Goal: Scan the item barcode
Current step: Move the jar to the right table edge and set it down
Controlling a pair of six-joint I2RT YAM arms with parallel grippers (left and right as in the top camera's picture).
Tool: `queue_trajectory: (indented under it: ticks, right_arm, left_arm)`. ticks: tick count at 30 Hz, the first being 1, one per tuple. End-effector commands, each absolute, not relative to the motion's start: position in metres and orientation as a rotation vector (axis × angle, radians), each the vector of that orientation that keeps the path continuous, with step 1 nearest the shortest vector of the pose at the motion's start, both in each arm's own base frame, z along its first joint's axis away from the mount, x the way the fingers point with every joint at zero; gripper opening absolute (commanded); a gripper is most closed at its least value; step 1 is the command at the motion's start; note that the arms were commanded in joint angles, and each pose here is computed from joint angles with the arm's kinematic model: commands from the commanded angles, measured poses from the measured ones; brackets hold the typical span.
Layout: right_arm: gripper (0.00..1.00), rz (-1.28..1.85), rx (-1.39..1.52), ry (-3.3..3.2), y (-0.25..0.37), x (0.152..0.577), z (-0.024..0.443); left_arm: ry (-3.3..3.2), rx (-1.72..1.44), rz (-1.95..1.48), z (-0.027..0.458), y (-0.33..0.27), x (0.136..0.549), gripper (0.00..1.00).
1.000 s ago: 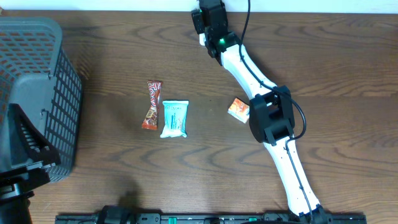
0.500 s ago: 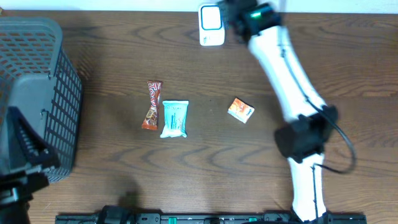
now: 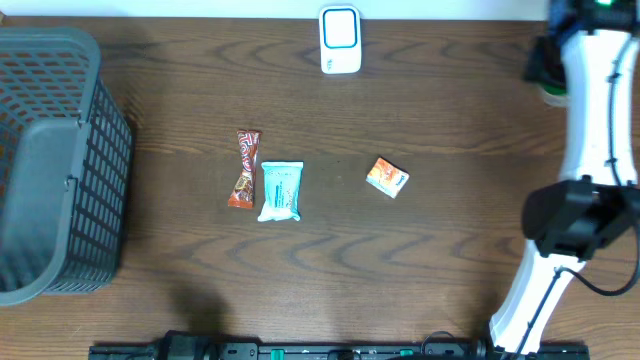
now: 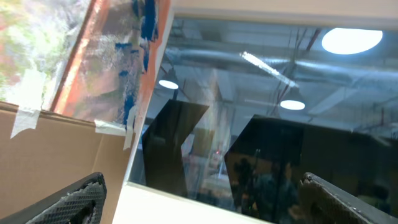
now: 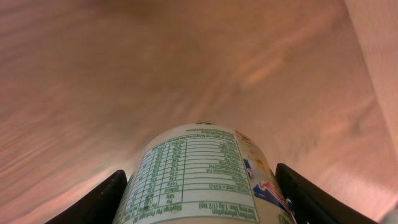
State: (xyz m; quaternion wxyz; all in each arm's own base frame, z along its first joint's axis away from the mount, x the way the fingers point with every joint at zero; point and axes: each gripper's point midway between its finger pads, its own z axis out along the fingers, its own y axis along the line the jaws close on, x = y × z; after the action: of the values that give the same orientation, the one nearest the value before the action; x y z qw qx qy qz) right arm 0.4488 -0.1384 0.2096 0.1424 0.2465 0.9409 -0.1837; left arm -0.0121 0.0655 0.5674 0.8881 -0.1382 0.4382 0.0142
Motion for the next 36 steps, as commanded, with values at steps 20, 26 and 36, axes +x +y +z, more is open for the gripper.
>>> queue_trajectory:
  ticks: [20,26,36]
  right_arm:
    - [0.69,-0.469,1.573,2.756,-0.304,0.296,0.055]
    - [0.69,-0.391,1.694,2.735,-0.314,0.270,0.041]
    - [0.99,-0.141,1.658,2.711,-0.311,0.279,0.056]
  left_arm:
    - [0.936,-0.336,-0.047,0.551,0.063,0.013,0.98]
    - [0.932,-0.337,-0.048,0.551,0.063,0.015,0.98]
    - [0.924,-0.337,-0.049,0.552,0.063,0.014,0.98]
